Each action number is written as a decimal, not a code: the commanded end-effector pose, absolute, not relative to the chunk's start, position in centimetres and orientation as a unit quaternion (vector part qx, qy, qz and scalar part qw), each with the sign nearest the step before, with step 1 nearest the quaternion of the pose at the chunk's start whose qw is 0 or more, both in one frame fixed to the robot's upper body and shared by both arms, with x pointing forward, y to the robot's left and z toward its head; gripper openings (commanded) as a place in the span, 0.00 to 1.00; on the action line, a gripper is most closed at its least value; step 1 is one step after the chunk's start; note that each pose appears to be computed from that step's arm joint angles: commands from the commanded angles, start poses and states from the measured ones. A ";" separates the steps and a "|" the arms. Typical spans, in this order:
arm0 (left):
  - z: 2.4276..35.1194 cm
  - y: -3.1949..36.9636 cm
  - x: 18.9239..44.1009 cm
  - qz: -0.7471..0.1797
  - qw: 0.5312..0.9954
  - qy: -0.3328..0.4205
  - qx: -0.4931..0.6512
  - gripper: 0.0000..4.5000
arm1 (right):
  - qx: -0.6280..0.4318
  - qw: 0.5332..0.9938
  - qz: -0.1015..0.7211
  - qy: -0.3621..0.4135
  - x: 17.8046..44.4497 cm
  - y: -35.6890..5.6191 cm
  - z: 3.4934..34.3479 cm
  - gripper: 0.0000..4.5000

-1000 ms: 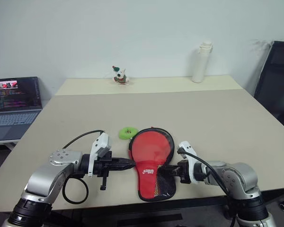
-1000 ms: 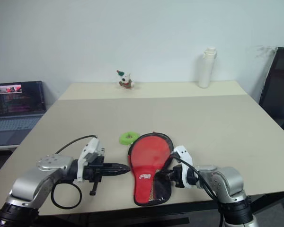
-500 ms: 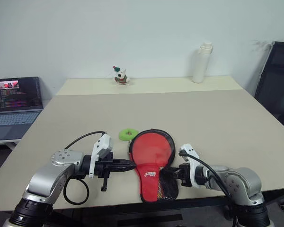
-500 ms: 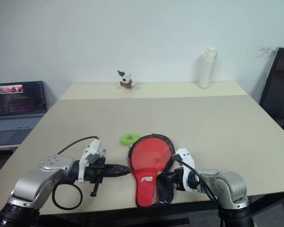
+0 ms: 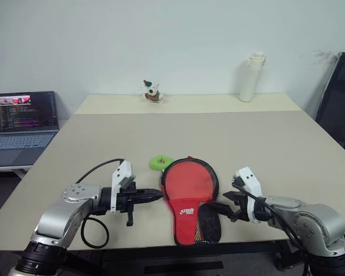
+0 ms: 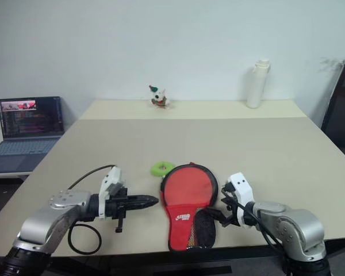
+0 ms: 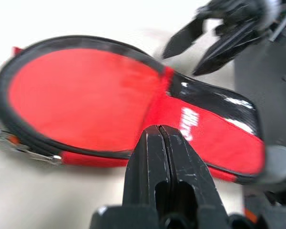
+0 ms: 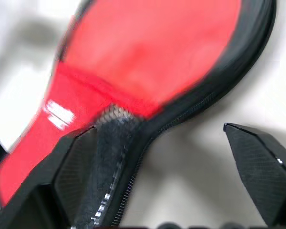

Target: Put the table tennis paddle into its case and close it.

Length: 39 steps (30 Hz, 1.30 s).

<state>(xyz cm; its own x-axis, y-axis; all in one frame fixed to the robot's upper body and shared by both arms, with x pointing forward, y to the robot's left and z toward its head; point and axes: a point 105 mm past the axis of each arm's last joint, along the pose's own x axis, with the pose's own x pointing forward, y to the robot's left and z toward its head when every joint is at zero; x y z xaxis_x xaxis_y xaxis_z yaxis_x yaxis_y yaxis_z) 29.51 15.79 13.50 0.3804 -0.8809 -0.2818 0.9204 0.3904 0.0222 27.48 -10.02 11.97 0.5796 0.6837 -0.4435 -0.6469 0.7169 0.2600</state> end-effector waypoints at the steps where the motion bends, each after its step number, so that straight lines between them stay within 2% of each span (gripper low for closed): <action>1: 14.7 17.1 32.1 -0.482 0.864 0.078 0.123 0.00 | 0.044 0.887 0.401 0.224 26.8 -9.7 14.0 0.99; 2: 14.7 17.4 32.7 -0.467 0.872 0.075 0.128 0.00 | 0.046 0.887 0.403 0.221 26.7 -9.7 14.2 0.99; 5: 15.2 18.1 34.7 -0.424 0.894 0.063 0.131 0.13 | 0.047 0.891 0.400 0.212 26.9 -9.8 14.5 1.00; 12: 15.8 19.4 38.3 -0.346 0.930 0.063 0.111 0.68 | 0.043 0.895 0.398 0.195 27.7 -9.7 15.3 1.00; 16: 14.7 19.8 40.7 -0.298 0.944 0.096 0.100 1.00 | 0.037 0.893 0.408 0.188 28.1 -9.0 15.6 1.00; 24: 11.8 18.4 42.2 -0.317 0.930 0.167 0.080 1.00 | 0.032 0.891 0.417 0.179 28.6 -8.1 15.8 1.00; 32: 9.6 17.4 42.0 -0.348 0.910 0.208 0.083 1.00 | 0.013 0.893 0.421 0.158 28.9 -7.5 16.4 1.00; 35: 9.5 17.3 41.8 -0.354 0.908 0.209 0.082 0.87 | 0.006 0.894 0.425 0.142 29.3 -7.0 16.9 1.00; 39: 9.4 17.4 41.6 -0.359 0.906 0.210 0.080 0.57 | 0.009 0.892 0.435 0.119 29.8 -6.1 17.9 1.00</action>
<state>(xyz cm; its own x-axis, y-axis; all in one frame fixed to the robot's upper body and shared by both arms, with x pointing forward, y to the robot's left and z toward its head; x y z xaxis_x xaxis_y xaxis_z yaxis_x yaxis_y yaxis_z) 42.03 17.59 10.25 0.6769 -0.6097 -0.4124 0.6710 0.7414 0.0053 29.60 -6.56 16.60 0.5899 0.7655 -0.2569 -0.7587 0.6343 0.1483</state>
